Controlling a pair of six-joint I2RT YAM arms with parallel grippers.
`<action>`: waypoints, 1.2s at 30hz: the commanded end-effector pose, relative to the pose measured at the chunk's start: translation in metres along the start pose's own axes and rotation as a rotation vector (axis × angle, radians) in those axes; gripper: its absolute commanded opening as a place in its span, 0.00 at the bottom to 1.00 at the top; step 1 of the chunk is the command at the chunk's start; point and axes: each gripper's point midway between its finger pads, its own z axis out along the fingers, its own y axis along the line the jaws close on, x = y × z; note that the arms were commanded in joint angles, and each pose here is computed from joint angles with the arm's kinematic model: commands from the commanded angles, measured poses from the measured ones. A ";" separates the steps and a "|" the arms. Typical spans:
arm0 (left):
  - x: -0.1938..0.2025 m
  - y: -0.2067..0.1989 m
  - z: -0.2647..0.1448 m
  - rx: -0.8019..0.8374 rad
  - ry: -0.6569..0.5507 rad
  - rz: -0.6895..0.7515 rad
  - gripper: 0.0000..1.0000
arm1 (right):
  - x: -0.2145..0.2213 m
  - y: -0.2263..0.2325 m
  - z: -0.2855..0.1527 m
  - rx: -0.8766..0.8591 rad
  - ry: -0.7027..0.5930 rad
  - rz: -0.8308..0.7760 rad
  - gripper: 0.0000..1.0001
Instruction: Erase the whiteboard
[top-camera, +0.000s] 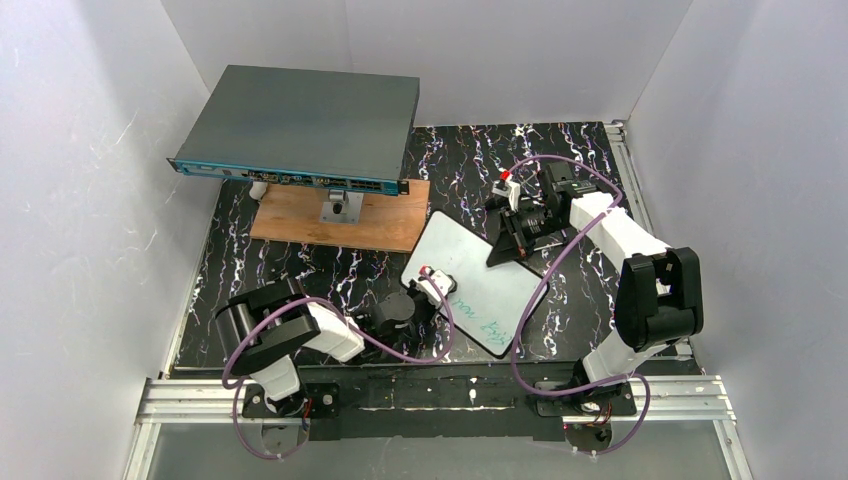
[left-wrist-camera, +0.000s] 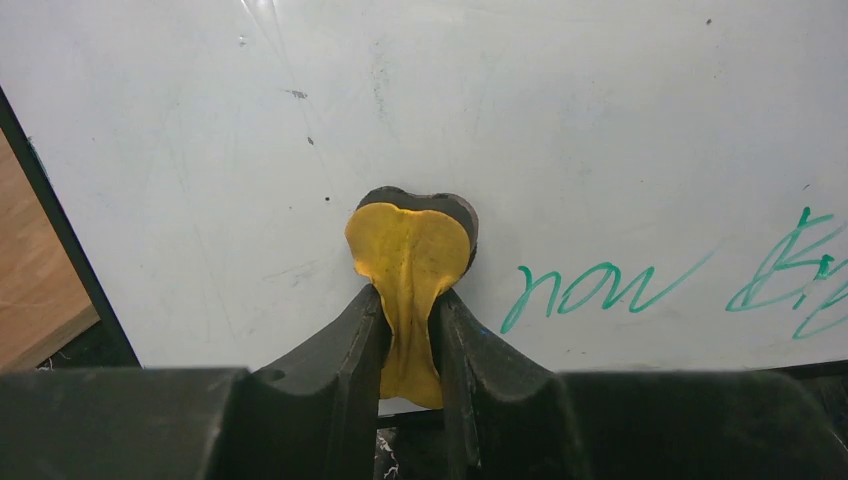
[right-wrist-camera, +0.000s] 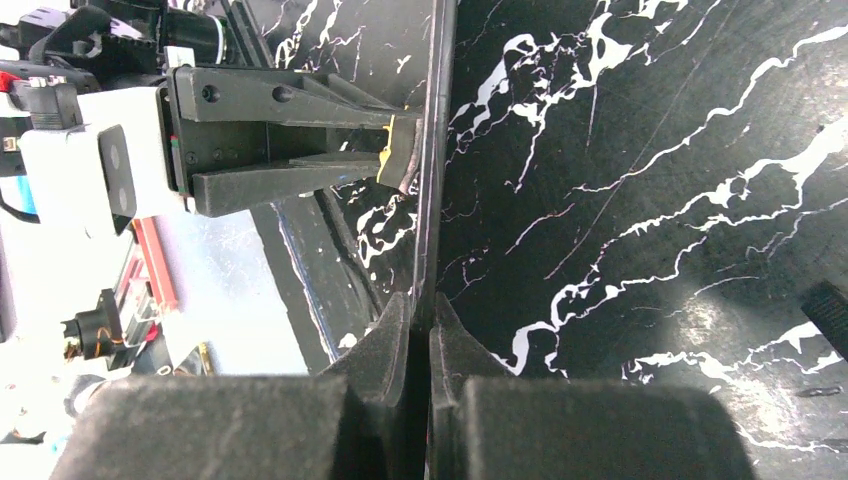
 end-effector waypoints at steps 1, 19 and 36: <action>0.014 -0.051 0.005 0.217 0.098 -0.031 0.00 | 0.001 0.050 0.013 -0.242 -0.013 -0.115 0.01; 0.026 0.053 -0.022 -0.197 0.304 -0.212 0.00 | 0.004 0.042 0.014 -0.204 0.004 -0.120 0.01; 0.004 0.024 -0.014 -0.159 0.200 -0.119 0.00 | 0.009 0.040 0.014 -0.192 0.027 -0.148 0.01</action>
